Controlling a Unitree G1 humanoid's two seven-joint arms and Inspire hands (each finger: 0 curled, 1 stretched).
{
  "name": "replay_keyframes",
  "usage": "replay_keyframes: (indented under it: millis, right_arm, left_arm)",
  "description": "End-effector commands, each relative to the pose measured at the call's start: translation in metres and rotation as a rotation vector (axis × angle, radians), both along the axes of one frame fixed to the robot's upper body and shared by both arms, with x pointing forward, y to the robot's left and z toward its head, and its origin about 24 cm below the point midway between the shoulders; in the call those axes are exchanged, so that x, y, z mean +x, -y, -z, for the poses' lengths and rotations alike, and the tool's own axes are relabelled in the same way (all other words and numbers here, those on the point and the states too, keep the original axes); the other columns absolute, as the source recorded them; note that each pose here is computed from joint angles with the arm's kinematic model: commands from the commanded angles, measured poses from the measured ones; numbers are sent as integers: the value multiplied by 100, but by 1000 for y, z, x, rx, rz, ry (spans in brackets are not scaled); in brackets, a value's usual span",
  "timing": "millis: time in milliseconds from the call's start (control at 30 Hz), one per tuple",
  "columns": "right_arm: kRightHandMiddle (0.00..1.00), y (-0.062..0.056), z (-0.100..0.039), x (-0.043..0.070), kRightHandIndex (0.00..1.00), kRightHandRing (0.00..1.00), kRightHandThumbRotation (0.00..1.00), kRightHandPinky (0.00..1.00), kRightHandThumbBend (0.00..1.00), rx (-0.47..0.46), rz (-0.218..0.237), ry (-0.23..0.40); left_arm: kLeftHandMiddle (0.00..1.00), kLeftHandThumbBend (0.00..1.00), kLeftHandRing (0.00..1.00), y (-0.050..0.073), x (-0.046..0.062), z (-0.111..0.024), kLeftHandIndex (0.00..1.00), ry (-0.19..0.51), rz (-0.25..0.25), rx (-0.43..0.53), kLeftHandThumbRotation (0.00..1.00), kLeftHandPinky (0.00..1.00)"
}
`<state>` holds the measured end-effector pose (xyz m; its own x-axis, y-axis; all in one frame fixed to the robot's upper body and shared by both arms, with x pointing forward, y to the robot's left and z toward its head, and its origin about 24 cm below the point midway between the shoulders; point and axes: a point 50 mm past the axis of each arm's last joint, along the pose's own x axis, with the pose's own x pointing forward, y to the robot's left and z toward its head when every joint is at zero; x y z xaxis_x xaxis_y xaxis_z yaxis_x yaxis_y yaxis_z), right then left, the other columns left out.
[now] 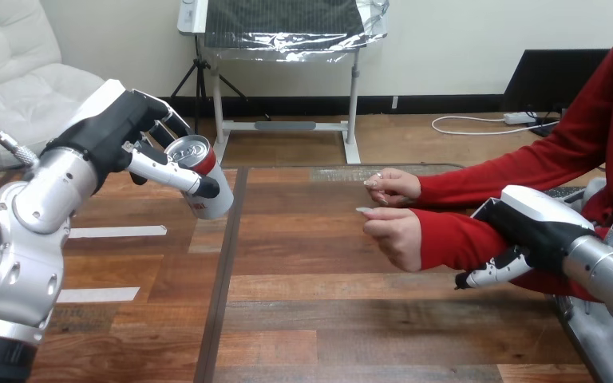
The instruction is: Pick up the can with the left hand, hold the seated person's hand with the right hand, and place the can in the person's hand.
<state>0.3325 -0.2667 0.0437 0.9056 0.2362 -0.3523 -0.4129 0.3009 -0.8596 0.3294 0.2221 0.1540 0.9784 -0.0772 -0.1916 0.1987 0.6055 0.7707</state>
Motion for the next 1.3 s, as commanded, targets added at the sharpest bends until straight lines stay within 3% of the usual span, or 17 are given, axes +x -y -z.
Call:
replay_keyframes:
  millis: [0, 467, 900, 1267]
  right_arm:
    - [28, -16, -49, 26, 29, 23, 23, 22, 66, 45, -54, 188]
    - [28, -29, -54, 31, 27, 23, 26, 21, 68, 59, -91, 202]
    - [31, -44, -58, 35, 30, 27, 25, 25, 69, 82, -129, 221]
    - [28, -54, -61, 38, 27, 25, 28, 22, 70, 100, -149, 239]
  left_arm:
    - [41, 70, 35, 6, 5, -32, 43, 119, 34, 2, 0, 28]
    - [41, 69, 35, 17, 9, -26, 43, 97, 87, -38, 0, 29]
    - [41, 72, 35, 35, 17, -17, 43, 67, 109, -82, 0, 28]
    - [41, 73, 35, 49, 24, -13, 43, 62, 139, -93, 0, 28]
